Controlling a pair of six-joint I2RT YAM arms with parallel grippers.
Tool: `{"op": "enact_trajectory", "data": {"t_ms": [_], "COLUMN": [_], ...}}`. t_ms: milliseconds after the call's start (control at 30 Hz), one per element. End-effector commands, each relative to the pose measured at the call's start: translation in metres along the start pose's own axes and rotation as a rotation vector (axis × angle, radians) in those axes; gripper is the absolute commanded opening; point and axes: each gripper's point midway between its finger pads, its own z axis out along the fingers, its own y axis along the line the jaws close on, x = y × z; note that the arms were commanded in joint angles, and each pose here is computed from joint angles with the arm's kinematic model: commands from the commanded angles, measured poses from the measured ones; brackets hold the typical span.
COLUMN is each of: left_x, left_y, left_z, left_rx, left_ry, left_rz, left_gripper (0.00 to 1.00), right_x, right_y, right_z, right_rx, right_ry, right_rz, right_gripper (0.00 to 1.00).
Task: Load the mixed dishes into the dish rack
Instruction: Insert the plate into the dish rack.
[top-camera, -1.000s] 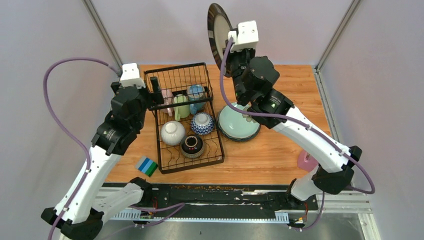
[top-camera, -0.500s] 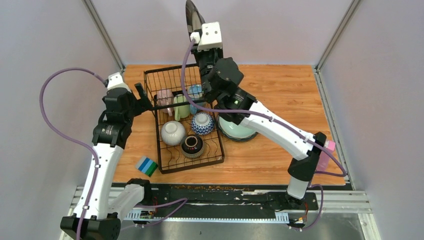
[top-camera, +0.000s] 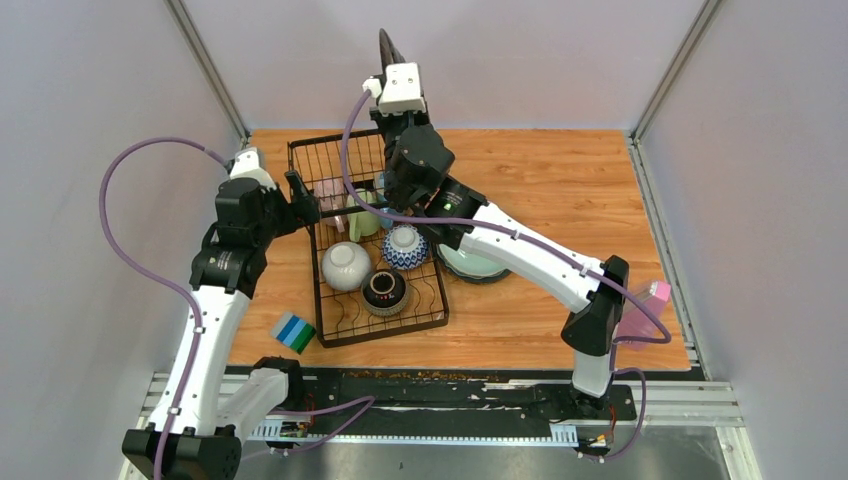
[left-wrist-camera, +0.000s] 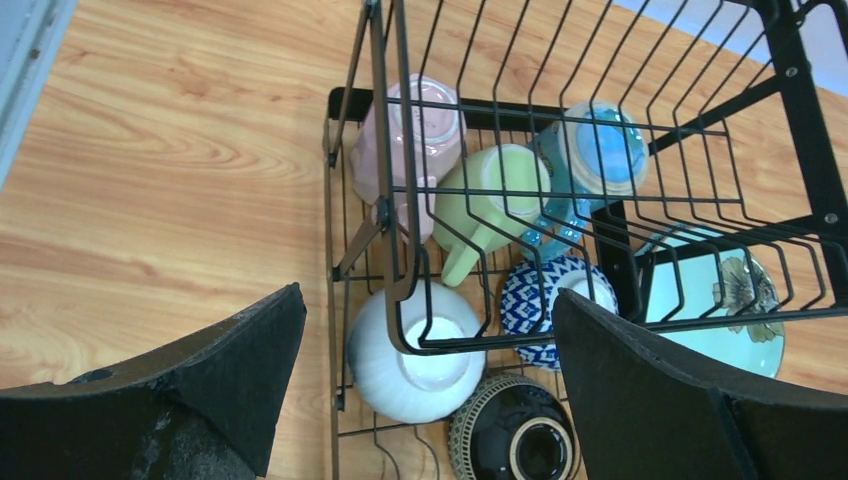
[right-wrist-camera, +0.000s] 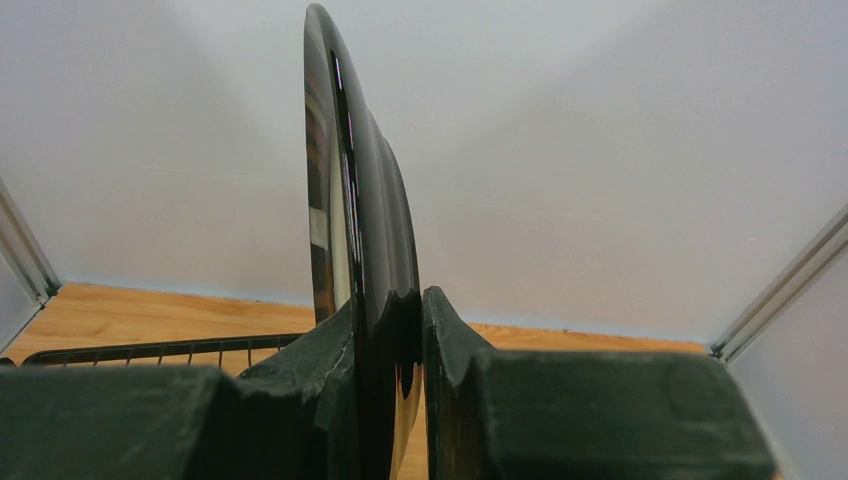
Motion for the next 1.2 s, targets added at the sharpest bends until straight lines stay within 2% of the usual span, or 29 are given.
{"op": "enact_trajectory", "data": {"t_ms": [0, 567, 1000, 1167], "left_x": [-0.009, 0.002, 0.003, 0.003], "left_y": [-0.013, -0.028, -0.034, -0.035], "left_z": [-0.001, 0.004, 0.003, 0.003], "left_rx": [0.070, 0.156, 0.184, 0.191], "left_ry": [-0.031, 0.018, 0.026, 0.028], "left_rz": [-0.008, -0.026, -0.035, -0.035], "left_gripper": [1.00, 1.00, 1.00, 1.00], "right_x": [-0.034, 0.041, 0.060, 0.085], "right_y": [-0.016, 0.004, 0.017, 0.030], "right_z": [0.003, 0.013, 0.014, 0.012], "right_rx": [0.029, 0.022, -0.013, -0.041], "right_ry": [-0.063, 0.069, 0.123, 0.181], "right_rz": [0.209, 0.133, 0.136, 0.098], "right_gripper": [0.00, 0.00, 0.00, 0.00]}}
